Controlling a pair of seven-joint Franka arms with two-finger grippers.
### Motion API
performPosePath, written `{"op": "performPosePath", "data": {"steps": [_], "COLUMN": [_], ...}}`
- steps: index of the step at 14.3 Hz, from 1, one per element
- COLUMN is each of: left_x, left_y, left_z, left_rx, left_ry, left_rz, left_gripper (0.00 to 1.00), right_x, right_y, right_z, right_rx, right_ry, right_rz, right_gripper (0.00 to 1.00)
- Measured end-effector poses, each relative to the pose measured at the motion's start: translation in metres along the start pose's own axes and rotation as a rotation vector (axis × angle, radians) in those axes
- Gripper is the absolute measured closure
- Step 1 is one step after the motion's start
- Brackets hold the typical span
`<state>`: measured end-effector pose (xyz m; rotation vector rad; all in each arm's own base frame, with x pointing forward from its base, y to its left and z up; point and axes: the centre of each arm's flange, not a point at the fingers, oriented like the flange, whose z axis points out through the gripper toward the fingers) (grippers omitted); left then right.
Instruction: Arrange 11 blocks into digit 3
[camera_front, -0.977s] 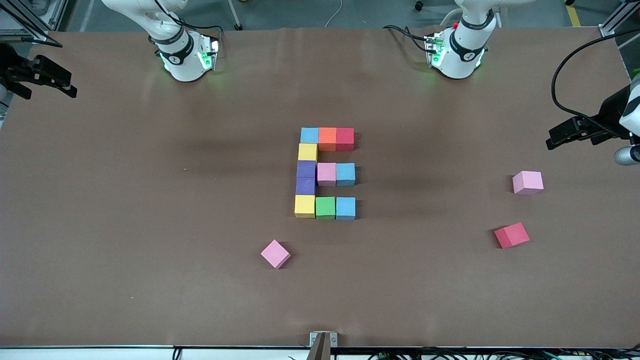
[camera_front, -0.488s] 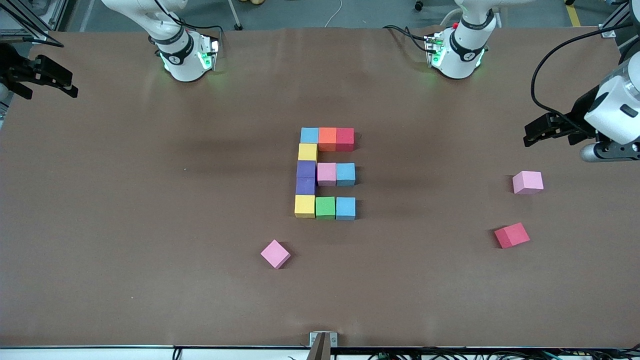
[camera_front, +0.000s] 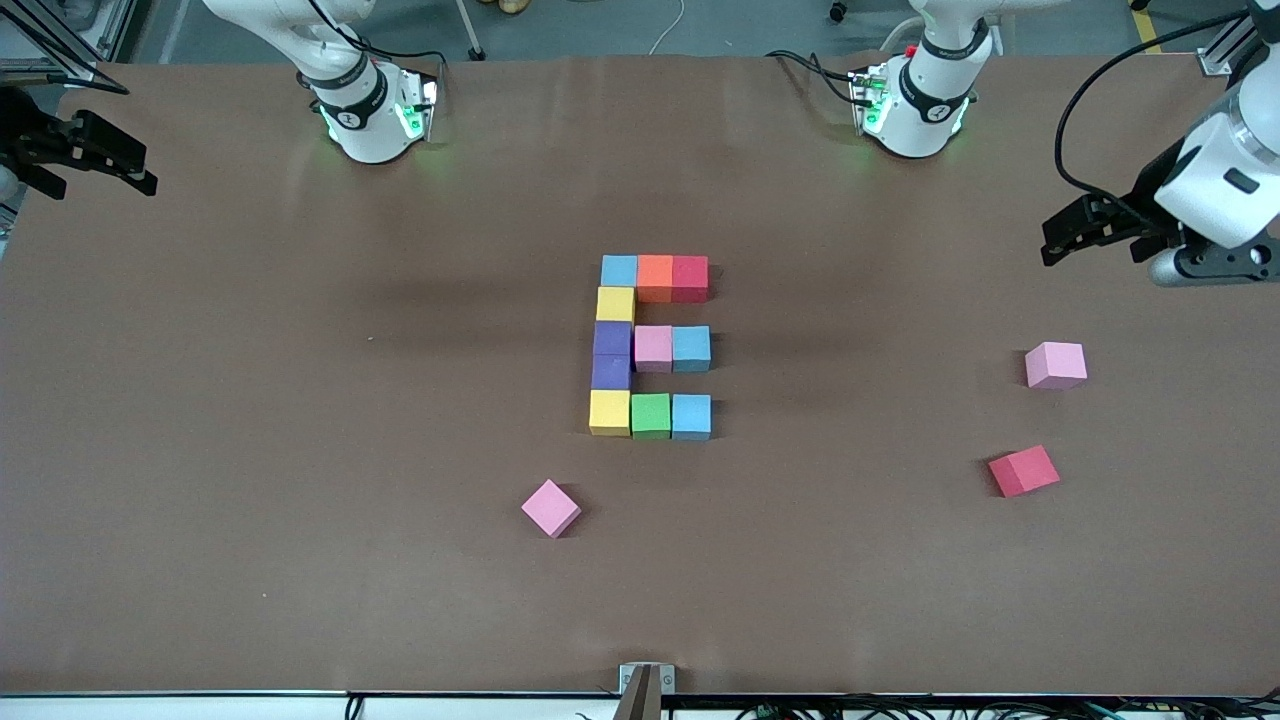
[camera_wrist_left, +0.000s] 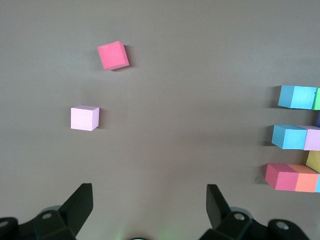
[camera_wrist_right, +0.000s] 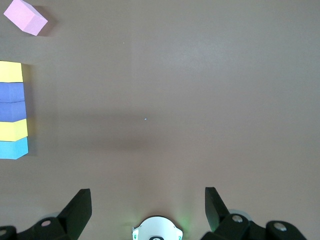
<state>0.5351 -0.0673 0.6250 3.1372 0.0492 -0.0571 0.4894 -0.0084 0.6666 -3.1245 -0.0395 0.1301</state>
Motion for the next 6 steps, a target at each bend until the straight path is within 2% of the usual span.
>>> {"op": "performPosePath", "data": {"steps": [3, 6], "left_x": [-0.003, -0.002], "left_y": [-0.005, -0.007], "left_z": [-0.004, -0.005], "left_rx": [0.002, 0.014], "left_ry": [0.015, 0.023], "left_rz": [-0.006, -0.005], "left_gripper": [0.00, 0.00], "right_x": [-0.006, -0.012], "right_y": [0.000, 0.002], "right_z": [0.003, -0.019], "right_rx": [0.002, 0.002], "right_ry": [-0.045, -0.018], "right_rz": [0.000, 0.004], "right_gripper": [0.00, 0.00]}}
